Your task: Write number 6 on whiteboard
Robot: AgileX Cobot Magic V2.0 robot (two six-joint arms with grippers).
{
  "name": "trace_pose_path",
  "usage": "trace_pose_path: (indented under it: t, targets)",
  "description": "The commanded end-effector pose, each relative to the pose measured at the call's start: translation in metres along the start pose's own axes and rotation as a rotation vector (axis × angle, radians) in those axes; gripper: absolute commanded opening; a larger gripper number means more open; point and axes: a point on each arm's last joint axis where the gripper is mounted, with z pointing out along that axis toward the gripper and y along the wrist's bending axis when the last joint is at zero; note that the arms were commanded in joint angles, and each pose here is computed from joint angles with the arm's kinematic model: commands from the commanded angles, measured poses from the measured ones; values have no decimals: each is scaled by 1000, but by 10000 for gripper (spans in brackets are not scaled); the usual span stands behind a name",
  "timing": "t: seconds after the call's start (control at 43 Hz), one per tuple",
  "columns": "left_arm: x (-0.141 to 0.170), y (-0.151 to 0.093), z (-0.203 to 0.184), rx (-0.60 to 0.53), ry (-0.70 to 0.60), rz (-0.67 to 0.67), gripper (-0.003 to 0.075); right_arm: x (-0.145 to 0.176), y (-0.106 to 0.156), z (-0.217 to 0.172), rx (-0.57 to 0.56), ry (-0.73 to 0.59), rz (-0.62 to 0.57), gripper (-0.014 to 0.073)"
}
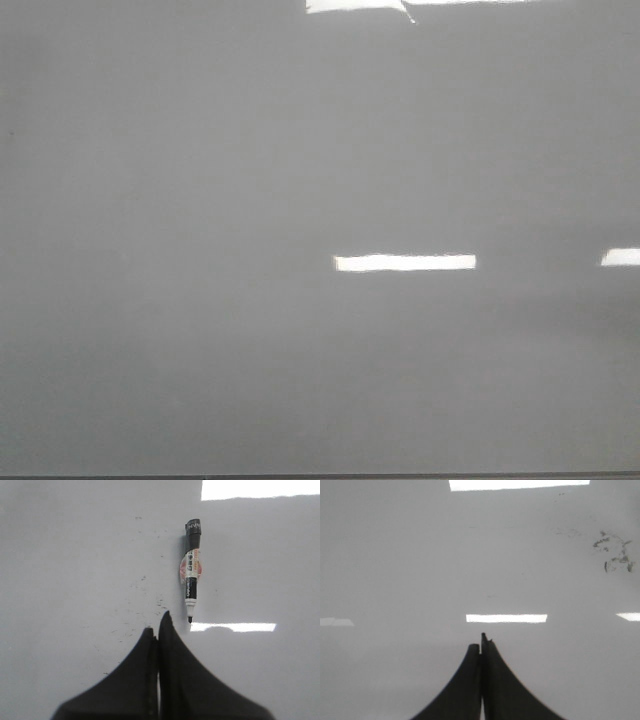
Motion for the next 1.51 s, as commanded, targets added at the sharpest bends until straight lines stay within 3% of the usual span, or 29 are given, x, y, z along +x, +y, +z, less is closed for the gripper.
trace_pose_path:
  t: [0.0, 0.767, 1.022, 1.278, 1.487]
  targets:
    - [-7, 0, -2, 1, -95, -7, -20, -11, 0, -2, 2, -113, -15, -67]
    - [-7, 0, -2, 1, -97, -7, -20, -11, 0, -2, 2, -113, -15, -67]
    - [-17, 0, -3, 0, -198, -7, -20, -18, 0, -3, 0, -189, -15, -67]
    - [-68, 1, -15, -3, -369, -8, -20, -57, 2, -12, -4, -255, -16, -67]
    - [-133, 3, -30, -4, -352, -8, -20, -115, 6, -24, -7, -252, -16, -67]
